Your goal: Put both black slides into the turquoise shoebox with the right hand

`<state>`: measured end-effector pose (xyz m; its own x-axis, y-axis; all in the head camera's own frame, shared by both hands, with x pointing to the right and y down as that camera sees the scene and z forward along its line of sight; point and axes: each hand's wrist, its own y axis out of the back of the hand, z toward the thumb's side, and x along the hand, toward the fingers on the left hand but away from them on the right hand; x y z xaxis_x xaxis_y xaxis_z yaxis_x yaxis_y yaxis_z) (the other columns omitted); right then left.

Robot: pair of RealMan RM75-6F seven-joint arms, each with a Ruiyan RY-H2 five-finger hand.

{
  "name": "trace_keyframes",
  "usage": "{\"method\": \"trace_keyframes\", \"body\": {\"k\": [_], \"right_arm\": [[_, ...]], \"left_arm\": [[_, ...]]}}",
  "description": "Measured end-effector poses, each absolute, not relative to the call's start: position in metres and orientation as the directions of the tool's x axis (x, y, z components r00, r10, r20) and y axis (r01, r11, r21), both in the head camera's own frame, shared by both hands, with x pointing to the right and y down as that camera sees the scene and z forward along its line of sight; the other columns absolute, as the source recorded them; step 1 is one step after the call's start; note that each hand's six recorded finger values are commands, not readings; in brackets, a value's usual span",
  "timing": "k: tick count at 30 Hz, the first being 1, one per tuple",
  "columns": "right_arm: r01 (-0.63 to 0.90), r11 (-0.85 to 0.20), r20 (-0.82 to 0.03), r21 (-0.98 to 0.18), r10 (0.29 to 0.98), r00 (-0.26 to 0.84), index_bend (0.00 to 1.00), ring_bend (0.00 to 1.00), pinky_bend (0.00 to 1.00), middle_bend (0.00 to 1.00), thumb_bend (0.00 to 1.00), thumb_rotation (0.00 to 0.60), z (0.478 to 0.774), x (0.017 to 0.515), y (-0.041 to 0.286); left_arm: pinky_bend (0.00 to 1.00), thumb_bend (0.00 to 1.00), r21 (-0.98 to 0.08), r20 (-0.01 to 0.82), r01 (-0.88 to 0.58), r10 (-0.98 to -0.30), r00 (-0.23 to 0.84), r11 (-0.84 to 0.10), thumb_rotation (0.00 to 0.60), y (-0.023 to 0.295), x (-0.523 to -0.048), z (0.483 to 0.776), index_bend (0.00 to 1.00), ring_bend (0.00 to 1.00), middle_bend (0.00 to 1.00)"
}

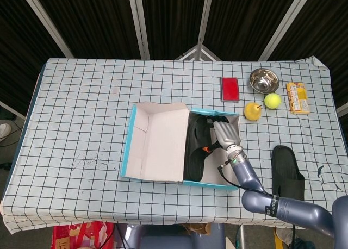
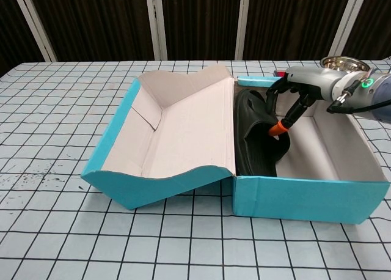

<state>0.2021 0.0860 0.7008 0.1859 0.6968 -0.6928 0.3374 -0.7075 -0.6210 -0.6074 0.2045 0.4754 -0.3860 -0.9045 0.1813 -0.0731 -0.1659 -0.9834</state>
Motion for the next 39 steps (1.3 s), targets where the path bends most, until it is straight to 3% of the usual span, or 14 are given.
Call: {"method": "trace_keyframes", "body": {"k": [14, 39], "right_arm": [[0.235, -0.732, -0.715, -0.639, 0.678, 0.171, 0.0, 0.01, 0.0, 0.08, 0.0, 0.6, 0.695, 0.2, 0.086], [0.199, -0.738, -0.729, -0.645, 0.672, 0.13, 0.0, 0.01, 0.0, 0.07, 0.0, 0.6, 0.663, 0.201, 0.08]], "left_arm": [[0.14, 0.81, -0.983, 0.183, -0.073, -0.904, -0.388, -0.167, 0.6, 0.205, -0.608, 0.476, 0.23, 0.06, 0.1], [0.14, 0.81, -0.982, 0.19, -0.091, -0.904, -0.383, -0.168, 0.6, 0.205, -0.609, 0.475, 0.23, 0.06, 0.1]]}}
